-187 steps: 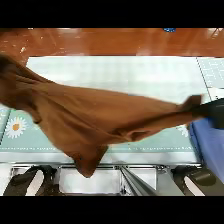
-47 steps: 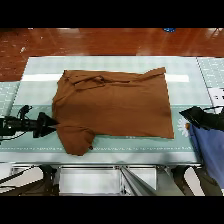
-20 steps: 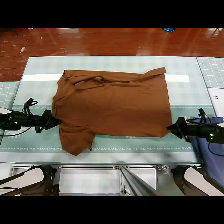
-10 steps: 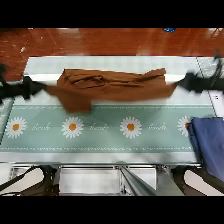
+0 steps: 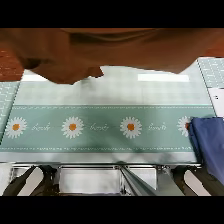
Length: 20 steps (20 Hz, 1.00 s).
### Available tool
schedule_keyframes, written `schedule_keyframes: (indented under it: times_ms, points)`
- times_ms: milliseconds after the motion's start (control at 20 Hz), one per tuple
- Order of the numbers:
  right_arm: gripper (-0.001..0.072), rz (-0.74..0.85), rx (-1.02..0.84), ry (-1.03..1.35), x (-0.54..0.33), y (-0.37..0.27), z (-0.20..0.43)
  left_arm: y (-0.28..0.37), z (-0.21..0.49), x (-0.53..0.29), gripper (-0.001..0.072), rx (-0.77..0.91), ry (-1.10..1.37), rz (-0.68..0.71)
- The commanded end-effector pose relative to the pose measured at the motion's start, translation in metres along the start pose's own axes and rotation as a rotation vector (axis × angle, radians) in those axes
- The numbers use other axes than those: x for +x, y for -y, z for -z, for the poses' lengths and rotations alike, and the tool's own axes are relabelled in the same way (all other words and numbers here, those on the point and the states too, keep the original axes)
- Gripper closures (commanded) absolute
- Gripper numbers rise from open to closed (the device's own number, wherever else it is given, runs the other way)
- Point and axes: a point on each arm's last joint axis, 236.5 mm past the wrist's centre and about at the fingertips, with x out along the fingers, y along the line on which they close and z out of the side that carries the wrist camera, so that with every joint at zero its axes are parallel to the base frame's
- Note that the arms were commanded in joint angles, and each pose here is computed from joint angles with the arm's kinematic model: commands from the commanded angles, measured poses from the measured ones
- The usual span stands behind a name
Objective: Fold the shirts.
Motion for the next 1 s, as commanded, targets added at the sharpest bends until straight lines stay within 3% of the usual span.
schedule_keyframes:
  times_ms: [0,250,400,500,700,950]
  points:
    - [0.0684,0.163,-0.085,0.065,-0.076,-0.009,-0.006,0.045,-0.028,-0.059,0.0687,0.237,0.116,-0.196]
    - [0.0684,0.304,-0.085,0.046,-0.138,-0.010,0.021,0.062,-0.009,-0.114,0.0687,0.403,0.095,-0.415]
    - [0.0684,0.373,-0.049,-0.042,-0.155,0.000,0.048,0.043,0.002,-0.155,0.0687,0.421,0.057,-0.571]
    - [0.0684,0.372,-0.018,-0.119,-0.148,0.004,0.067,0.033,0.004,-0.164,0.0687,0.408,0.042,-0.599]
    - [0.0684,0.293,0.064,-0.275,-0.099,0.016,0.112,-0.016,0.051,-0.117,0.0686,0.303,-0.172,-0.602]
    - [0.0684,0.146,0.237,-0.437,0.001,0.043,0.199,-0.109,0.162,-0.030,0.0686,0.114,-0.537,-0.607]
